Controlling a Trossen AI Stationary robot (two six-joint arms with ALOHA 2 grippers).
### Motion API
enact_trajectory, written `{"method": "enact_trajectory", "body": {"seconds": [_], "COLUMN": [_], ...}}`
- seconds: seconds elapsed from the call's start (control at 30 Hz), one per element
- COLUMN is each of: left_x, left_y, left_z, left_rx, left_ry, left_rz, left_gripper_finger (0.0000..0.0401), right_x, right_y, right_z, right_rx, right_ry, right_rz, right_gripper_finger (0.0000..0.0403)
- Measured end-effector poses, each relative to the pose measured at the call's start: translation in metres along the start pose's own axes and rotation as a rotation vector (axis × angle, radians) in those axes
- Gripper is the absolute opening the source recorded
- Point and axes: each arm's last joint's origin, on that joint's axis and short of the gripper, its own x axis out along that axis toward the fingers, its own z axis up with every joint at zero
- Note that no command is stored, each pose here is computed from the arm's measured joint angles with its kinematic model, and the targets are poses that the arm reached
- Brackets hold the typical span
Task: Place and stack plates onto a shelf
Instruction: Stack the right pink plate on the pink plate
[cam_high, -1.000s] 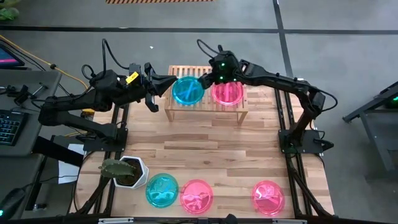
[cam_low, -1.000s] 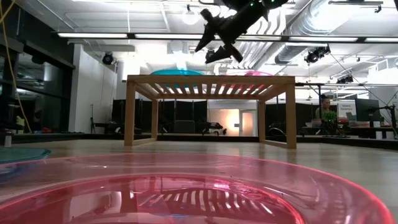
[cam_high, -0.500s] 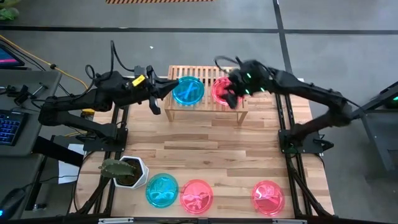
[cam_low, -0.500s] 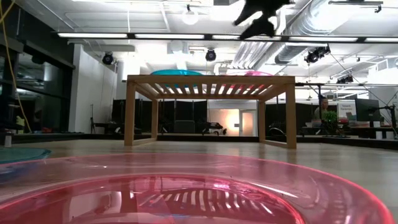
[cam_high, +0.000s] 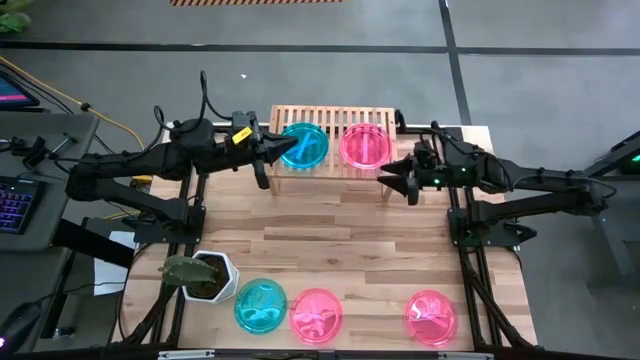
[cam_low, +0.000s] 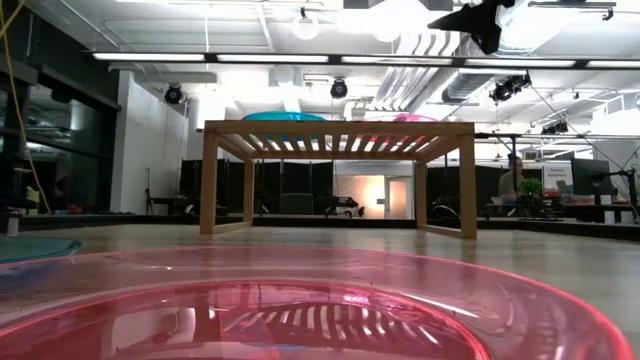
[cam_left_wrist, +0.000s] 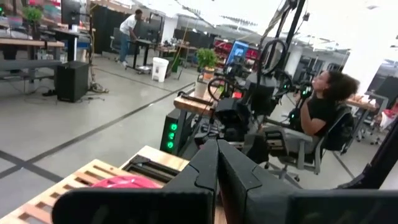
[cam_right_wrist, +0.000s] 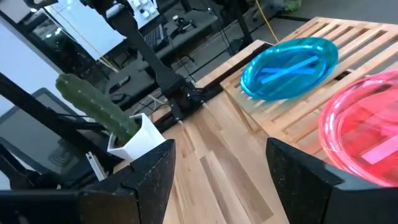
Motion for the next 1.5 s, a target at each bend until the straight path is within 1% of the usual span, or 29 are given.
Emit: {"method": "enact_trajectory", "body": {"seconds": [0.2,0.27,0.3,0.33,0.4,0.47,0.53,0.63,0.7,0.77,0.83,0.93,1.03,1.17,1.23,1.37,1.5], "left_x": [0.000,0.000,0.000,0.000,0.000,0.000,0.000,0.000,0.000,0.000,0.000,0.000,0.000,0.000,0.000,0.000,0.000], "left_y": [0.000,0.000,0.000,0.000,0.000,0.000,0.000,0.000,0.000,0.000,0.000,0.000,0.000,0.000,0.000,0.000,0.000], "left_z": [0.000,-0.001,-0.001,-0.001,-0.001,-0.001,-0.001,-0.001,-0.001,-0.001,-0.001,-0.001,-0.001,-0.001,-0.001,-0.001,-0.001], "left_rx": [0.001,0.002,0.001,-0.003,-0.012,-0.015,-0.015,-0.015,-0.015,-0.014,-0.014,-0.014,-0.014,-0.015,-0.015,-0.015,-0.024], "left_ry": [0.004,0.009,0.008,0.007,0.008,0.008,0.008,0.009,0.009,0.011,0.013,0.014,0.014,0.014,0.014,0.013,0.014], "left_rz": [0.001,0.002,0.002,0.001,0.002,0.002,0.002,0.002,0.002,0.003,0.003,0.003,0.003,0.003,0.003,0.003,0.003], "left_gripper_finger": [0.0000,0.0000,0.0000,0.0000,0.0000,0.0000,0.0000,0.0000,0.0000,0.0000,0.0000,0.0000,0.0000,0.0000,0.0000,0.0000,0.0000], "right_x": [0.002,0.003,0.004,0.005,0.006,0.004,-0.002,-0.016,-0.025,-0.032,-0.037,-0.043,-0.043,-0.039,-0.040,-0.040,-0.044], "right_y": [0.000,0.000,0.000,0.000,0.001,0.003,0.008,0.015,0.023,0.033,0.042,0.053,0.060,0.054,0.047,0.040,0.032], "right_z": [-0.002,-0.005,-0.007,-0.012,-0.026,-0.045,-0.065,-0.093,-0.108,-0.119,-0.130,-0.147,-0.167,-0.210,-0.224,-0.235,-0.241], "right_rx": [0.006,0.052,0.090,0.135,0.218,0.265,0.271,0.239,0.219,0.208,0.201,0.184,0.174,0.274,0.326,0.406,0.424], "right_ry": [0.028,0.081,0.130,0.200,0.394,0.593,0.768,0.993,1.098,1.168,1.214,1.261,1.291,1.337,1.347,1.330,1.340], "right_rz": [0.023,0.054,0.079,0.105,0.138,0.118,0.045,-0.094,-0.150,-0.167,-0.184,-0.249,-0.288,-0.261,-0.283,-0.326,-0.387], "right_gripper_finger": [0.0236,0.0236,0.0236,0.0236,0.0236,0.0236,0.0236,0.0236,0.0236,0.0236,0.0236,0.0236,0.0236,0.0236,0.0236,0.0236,0.0236]}}
